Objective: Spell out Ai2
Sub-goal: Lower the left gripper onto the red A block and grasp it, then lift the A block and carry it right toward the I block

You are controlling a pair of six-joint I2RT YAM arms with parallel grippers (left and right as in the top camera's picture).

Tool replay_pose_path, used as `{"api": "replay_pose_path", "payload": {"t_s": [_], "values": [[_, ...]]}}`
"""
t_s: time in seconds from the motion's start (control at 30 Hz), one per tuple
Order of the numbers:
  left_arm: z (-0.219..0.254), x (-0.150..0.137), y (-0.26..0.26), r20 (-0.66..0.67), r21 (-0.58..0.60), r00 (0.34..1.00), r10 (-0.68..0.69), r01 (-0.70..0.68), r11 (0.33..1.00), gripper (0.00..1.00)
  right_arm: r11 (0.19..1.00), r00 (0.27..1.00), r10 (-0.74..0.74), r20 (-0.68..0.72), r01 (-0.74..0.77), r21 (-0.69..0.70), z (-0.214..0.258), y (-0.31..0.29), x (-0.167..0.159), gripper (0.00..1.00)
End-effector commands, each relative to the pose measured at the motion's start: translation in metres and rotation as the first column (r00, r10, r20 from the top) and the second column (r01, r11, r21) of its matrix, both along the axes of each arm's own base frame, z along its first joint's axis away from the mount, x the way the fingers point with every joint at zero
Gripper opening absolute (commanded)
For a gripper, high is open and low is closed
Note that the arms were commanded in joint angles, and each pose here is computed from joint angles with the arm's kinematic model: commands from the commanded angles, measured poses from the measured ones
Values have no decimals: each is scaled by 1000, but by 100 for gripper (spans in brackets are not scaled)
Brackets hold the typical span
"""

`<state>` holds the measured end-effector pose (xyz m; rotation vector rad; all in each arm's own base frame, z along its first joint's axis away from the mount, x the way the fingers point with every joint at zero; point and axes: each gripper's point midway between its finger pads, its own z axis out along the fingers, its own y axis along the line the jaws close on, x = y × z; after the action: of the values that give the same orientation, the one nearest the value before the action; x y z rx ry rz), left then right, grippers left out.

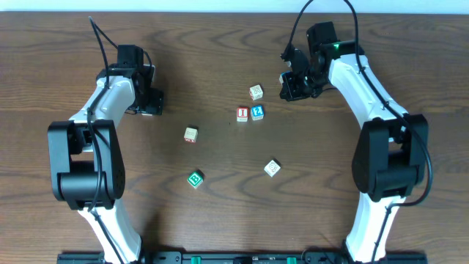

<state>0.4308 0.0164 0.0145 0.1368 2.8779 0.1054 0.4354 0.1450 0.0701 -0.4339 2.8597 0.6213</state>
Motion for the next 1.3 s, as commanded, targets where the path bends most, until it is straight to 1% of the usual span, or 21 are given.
{"api": "replay_pose_path", "payload": {"t_s": [0.0, 0.2, 0.4, 0.5, 0.6, 0.9, 1.1, 1.17, 1.27], "values": [[-10, -5, 0, -30, 12, 999, -30, 30, 999, 75, 1000, 1000, 25, -9, -25, 16, -5, 7, -3, 2], [-13, -7, -2, -34, 9, 998, -50, 50, 999, 72, 1000, 1000, 24, -8, -24, 16, -5, 7, -2, 1], [-14, -8, -2, -38, 9, 997, -64, 64, 998, 73, 1000, 1000, 24, -8, -24, 16, -5, 7, -2, 1], [-21, -10, -8, -53, -18, 994, -92, 91, 996, 68, 1000, 1000, 21, -10, -21, 16, -5, 7, -2, 2], [-30, -12, -10, -73, -33, 993, -94, 92, 995, 64, 1000, 1000, 14, -15, -14, 17, -5, 7, -3, 1], [-31, -7, -10, -53, -36, 994, -94, 93, 995, 64, 1000, 1000, 14, -21, -14, 16, -5, 6, -4, 2], [-31, -9, -10, -60, -38, 996, -67, 64, 997, 62, 1000, 1000, 8, -23, -8, 17, -5, 6, -4, 2], [-31, -9, -10, -61, -39, 996, -63, 61, 997, 57, 1000, 1000, 8, -23, -8, 17, -5, 6, -4, 2], [-32, -12, -10, -75, -41, 996, -53, 50, 998, 52, 1000, 1000, 8, -22, -8, 16, -5, 6, -4, 2]]}}
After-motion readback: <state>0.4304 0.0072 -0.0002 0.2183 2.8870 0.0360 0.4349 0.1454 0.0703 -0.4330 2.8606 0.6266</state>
